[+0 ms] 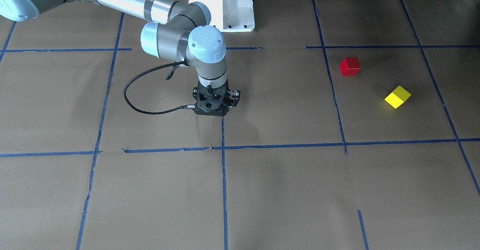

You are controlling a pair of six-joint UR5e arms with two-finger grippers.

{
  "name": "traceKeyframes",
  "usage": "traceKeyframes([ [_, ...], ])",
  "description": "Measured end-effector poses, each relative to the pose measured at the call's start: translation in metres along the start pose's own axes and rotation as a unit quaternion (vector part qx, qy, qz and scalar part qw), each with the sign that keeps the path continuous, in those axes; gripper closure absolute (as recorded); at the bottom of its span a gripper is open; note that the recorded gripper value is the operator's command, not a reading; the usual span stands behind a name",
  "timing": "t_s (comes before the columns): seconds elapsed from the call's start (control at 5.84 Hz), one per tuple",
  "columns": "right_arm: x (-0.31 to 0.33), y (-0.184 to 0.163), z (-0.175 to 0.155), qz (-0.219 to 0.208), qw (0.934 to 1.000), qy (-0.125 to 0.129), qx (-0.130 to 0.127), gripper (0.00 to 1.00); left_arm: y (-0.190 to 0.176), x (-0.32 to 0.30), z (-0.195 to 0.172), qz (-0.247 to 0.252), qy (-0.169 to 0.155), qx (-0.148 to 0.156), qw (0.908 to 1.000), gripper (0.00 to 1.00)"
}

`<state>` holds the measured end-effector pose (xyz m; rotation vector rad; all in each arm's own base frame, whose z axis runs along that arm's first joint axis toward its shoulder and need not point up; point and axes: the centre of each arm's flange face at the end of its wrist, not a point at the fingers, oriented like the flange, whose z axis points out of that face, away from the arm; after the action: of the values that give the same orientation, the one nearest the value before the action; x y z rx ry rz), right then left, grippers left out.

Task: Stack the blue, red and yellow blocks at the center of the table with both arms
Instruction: 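Carry the blue cube with the right gripper to the grid center and set it down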

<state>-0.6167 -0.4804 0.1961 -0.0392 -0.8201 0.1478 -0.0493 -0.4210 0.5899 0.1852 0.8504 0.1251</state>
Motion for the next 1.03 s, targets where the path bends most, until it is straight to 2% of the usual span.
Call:
traceKeyframes([
  [0.34,-0.005,0.007,0.004,-0.011,0.9999,0.002,0.002,0.74,0.000,0.001,0.000,0.000,0.001,0.001,1.0000,0.00],
  [0.51,-0.006,0.012,0.006,-0.023,0.9997,0.003,0.003,0.73,0.000,0.001,-0.001,0.000,0.001,0.001,1.0000,0.00],
  [0.86,-0.008,0.016,0.010,-0.038,0.9992,0.006,0.005,0.63,0.000,0.001,-0.001,0.000,0.001,0.001,1.0000,0.00],
  [1.03,-0.007,0.017,0.013,-0.039,0.9992,0.009,0.006,0.44,0.000,0.001,-0.001,0.000,0.001,0.001,1.0000,0.00],
])
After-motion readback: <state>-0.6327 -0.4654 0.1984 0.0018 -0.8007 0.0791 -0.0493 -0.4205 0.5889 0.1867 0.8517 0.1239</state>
